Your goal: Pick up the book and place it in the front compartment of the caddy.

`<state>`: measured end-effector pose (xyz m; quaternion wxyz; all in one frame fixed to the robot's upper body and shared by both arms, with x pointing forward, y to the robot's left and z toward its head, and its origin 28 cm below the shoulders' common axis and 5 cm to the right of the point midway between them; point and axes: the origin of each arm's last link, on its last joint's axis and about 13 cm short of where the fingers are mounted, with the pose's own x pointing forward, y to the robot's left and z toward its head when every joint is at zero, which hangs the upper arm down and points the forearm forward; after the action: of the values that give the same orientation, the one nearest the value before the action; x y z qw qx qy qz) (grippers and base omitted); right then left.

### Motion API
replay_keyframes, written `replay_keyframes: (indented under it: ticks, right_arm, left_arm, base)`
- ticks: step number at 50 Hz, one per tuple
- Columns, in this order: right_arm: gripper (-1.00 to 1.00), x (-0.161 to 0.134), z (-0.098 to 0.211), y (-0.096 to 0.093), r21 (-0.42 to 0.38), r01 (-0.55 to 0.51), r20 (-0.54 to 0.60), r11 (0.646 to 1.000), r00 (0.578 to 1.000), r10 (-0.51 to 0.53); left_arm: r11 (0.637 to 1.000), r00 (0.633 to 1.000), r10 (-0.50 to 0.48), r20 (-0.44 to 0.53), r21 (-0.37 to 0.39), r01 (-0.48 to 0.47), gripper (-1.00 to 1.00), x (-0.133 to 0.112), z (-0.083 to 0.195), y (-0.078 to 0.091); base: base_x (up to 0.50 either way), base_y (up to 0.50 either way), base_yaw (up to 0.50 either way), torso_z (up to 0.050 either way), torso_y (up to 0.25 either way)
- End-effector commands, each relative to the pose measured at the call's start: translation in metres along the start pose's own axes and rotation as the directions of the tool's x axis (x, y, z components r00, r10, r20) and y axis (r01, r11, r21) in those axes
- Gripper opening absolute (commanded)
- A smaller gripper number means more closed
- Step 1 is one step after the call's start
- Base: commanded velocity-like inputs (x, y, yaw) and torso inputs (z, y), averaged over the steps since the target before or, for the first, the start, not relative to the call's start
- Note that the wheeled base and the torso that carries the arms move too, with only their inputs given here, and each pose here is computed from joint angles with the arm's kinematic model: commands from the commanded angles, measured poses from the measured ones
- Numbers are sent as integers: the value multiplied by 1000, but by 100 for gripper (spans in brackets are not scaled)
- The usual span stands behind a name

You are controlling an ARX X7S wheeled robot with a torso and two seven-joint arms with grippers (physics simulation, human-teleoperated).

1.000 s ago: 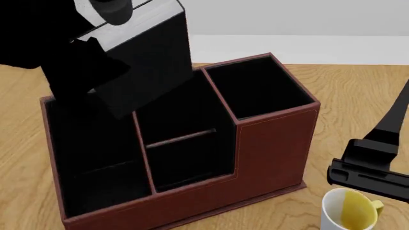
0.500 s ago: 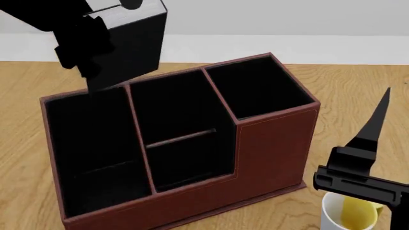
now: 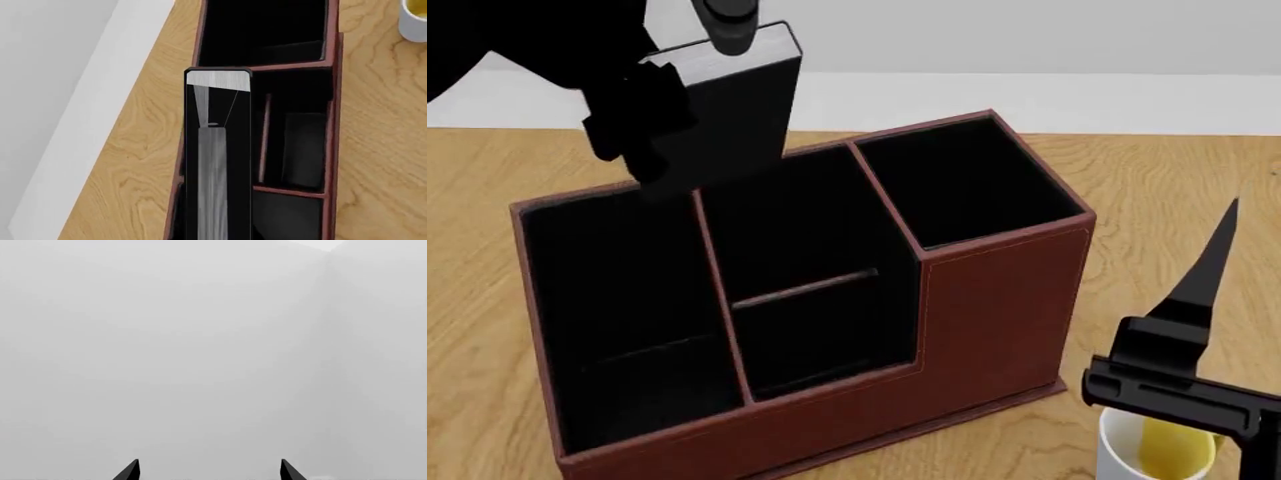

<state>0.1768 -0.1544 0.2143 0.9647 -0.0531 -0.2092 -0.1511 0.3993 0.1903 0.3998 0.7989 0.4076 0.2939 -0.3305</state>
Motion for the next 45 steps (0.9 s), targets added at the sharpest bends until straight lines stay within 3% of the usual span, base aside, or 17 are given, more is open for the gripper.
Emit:
replay_keyframes:
  ticks: [1,18,26,38,39,40,45]
  right_arm:
    - [100,-1,-3,1,-1,0,-7,1000,1000,0]
    - [100,-4,-3,-1,-5,10,-13,1000,1000,-10]
    - [100,-7,-4,-7,-4,17,-16,1000,1000,-17]
    - [100,-6,-6,-4,-6,24,-21,1000,999,-24]
    - [100,-6,-6,-4,-8,24,-22,1000,999,-24]
    - [100,-6,-6,-4,-6,24,-22,1000,999,-24]
    - [100,-5,-5,-6,-10,28,-21,1000,999,-29]
  left_arm:
    - [1000,999,12,43,14,-13,-100,-2,2,-1]
    - [999,994,-4,111,32,1,-100,-2,4,-1]
    - [999,981,40,188,8,-42,-100,-1,4,-1]
    - [998,957,47,288,-60,-31,-100,1,3,-2]
    - [999,964,-6,266,-37,16,-100,61,-8,-18]
    - [997,957,39,288,-71,-19,-100,90,-34,-20]
    - [997,958,36,286,-82,-13,-100,104,-41,-28]
  base:
    - [0,0,0,0,0]
    - [0,0,0,0,1]
    - [0,0,0,2,1]
    - [0,0,0,0,1]
    - [0,0,0,0,0]
    - [0,0,-4,0,0]
    - [2,0,0,0,0]
